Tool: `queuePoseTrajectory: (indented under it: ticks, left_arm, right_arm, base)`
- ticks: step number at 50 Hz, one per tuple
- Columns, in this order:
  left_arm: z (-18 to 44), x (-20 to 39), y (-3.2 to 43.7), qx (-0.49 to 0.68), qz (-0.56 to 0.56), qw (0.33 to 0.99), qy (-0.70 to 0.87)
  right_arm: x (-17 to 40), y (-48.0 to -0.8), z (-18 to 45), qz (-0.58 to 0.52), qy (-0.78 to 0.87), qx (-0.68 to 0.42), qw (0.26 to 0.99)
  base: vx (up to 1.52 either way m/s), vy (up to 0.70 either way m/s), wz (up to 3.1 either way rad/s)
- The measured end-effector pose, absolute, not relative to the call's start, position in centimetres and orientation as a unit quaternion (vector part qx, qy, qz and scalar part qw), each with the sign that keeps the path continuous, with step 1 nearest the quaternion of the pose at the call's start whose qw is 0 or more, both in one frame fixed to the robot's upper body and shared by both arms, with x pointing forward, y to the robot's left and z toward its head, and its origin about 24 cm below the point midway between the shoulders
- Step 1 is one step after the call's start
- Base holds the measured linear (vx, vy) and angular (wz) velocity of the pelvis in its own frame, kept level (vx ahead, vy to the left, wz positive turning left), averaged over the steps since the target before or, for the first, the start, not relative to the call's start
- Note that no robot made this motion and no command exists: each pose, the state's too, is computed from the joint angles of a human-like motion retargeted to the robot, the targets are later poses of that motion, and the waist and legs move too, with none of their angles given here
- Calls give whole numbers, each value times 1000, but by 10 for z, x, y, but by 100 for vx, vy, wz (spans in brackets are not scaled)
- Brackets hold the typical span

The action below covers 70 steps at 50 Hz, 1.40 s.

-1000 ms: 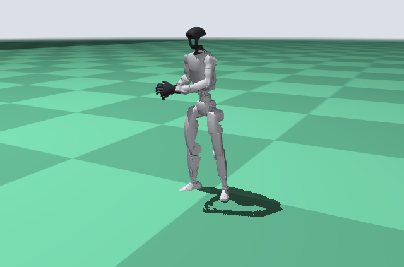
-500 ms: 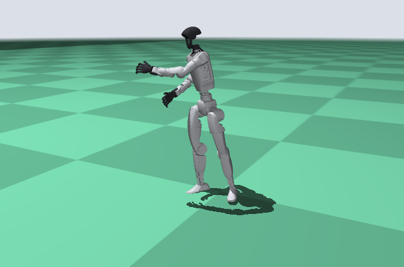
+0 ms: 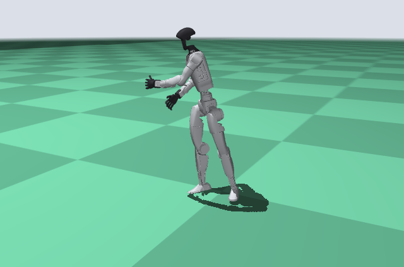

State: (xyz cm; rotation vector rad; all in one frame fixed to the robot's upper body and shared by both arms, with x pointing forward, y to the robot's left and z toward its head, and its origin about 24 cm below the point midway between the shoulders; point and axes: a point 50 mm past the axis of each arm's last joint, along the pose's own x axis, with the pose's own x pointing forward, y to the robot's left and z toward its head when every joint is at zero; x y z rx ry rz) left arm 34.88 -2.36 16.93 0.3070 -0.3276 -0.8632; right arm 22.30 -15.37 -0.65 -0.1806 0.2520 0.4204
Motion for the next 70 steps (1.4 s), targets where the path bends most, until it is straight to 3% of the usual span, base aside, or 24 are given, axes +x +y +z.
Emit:
queuePoseTrajectory:
  ticks: [3, 9, 12, 23, 26, 30, 35, 40, 45, 49, 55, 60, 64, 70]
  left_arm:
    - [157, 357, -13, 141, -354, 915, -132]
    - [141, 386, 34, 211, -10, 972, -100]
    - [143, 389, 49, 213, 62, 969, -104]
    - [139, 375, 24, 19, -231, 970, -68]
    - [137, 381, 30, 90, -190, 975, -69]
    - [137, 390, 48, 281, -36, 953, -107]
    - [146, 392, 55, 319, 5, 937, -143]
    - [168, 378, 21, 238, -190, 936, -177]
    - [172, 367, -3, 60, -334, 932, -127]
    - [173, 385, 17, 86, -260, 956, -106]
    - [164, 412, 85, 308, 56, 945, -94]
    - [162, 410, 106, 265, 166, 945, -98]
    - [171, 402, 71, 235, 60, 959, -147]
    - [183, 364, -18, 189, -253, 926, -208]
  right_arm:
    - [223, -159, -7, 195, 126, -104, 967]
    - [225, -177, -4, 105, 103, -139, 979]
    - [225, -186, -2, 74, 95, -144, 982]
    - [225, -177, -11, 145, 139, -121, 972]
    - [230, -173, -5, 158, 120, -144, 970]
    - [235, -174, 5, 131, 78, -169, 974]
    - [228, -184, 0, 92, 84, -164, 979]
    - [217, -191, -19, 101, 147, -135, 975]
    - [216, -187, -28, 141, 186, -123, 965]
    - [220, -186, -24, 144, 175, -138, 964]
    - [224, -193, -14, 78, 123, -168, 975]
    - [214, -203, -20, 25, 130, -157, 979]
    - [204, -210, -31, 20, 166, -140, 976]
    - [202, -203, -39, 83, 199, -130, 968]
  base:
    - [0, 0, 0]
    - [1, -1, -16]
    - [1, -4, -23]
    - [0, 0, -2]
    - [1, 0, -33]
    - [1, -2, -55]
    - [3, -5, -52]
    - [3, -2, -17]
    - [2, 0, -8]
    - [2, -1, -35]
    - [1, -4, -41]
    - [0, -1, -9]
    - [0, 0, 32]
    - [-1, 2, 40]
